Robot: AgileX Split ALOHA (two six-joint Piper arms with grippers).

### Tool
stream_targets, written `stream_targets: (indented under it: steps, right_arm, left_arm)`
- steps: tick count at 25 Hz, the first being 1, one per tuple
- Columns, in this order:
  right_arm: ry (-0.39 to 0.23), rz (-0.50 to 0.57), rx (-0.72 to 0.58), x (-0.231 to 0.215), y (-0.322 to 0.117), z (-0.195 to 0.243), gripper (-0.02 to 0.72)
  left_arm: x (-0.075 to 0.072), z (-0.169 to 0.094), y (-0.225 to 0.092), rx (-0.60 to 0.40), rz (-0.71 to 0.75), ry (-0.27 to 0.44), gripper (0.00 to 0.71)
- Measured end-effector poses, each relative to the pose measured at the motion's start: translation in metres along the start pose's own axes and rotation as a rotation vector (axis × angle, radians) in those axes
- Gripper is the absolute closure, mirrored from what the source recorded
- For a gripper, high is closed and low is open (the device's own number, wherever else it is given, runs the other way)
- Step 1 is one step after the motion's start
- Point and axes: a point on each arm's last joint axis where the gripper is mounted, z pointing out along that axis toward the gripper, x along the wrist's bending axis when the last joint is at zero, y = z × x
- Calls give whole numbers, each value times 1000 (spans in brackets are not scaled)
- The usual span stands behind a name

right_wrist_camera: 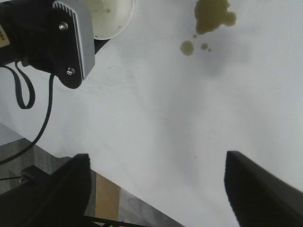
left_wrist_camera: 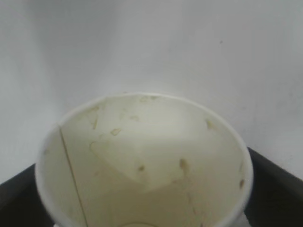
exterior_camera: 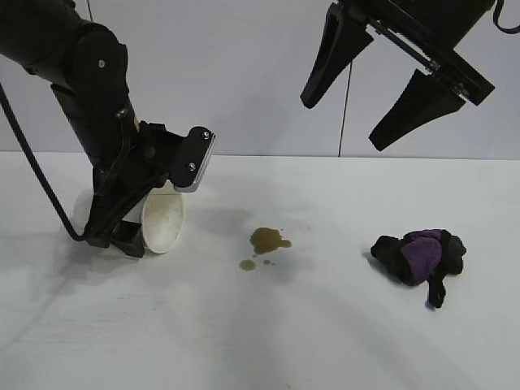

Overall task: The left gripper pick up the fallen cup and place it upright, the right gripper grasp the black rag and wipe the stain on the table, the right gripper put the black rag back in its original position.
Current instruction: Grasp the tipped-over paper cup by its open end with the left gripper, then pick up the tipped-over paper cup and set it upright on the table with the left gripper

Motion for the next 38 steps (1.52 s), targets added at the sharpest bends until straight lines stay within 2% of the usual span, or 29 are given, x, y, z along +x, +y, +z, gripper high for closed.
stream_targets:
  steps: [11,16,21,25,27,29,32,35,38]
  right_arm:
    - [0,-5,0,0,0,0,167]
    - [0,-8,0,0,0,0,167]
    - [0,-17,0,0,0,0,167]
    - [0,-19,0,0,0,0,167]
    - [0,-21,0,0,0,0,167]
    - [0,-21,0,0,0,0,167]
    - [-1,-22,0,0,0,0,167]
    - [-1,-22,0,0,0,0,167]
    - [-1,-22,0,0,0,0,167]
  left_arm:
    - [3,-3,0,1,-131,-12,214]
    - [9,-22,4,-66,-230,22,217]
    - [24,-64,-2,-231,-477,84,219]
    - [35,-107,-24,-368,-641,153,219]
    - [37,-129,-42,-435,-719,159,219]
    - [36,-151,-61,-511,-791,153,221]
    - [26,-173,-91,-666,-873,93,221]
    - [10,-187,-117,-885,-872,21,221]
    - [1,-191,-138,-1024,-912,87,221]
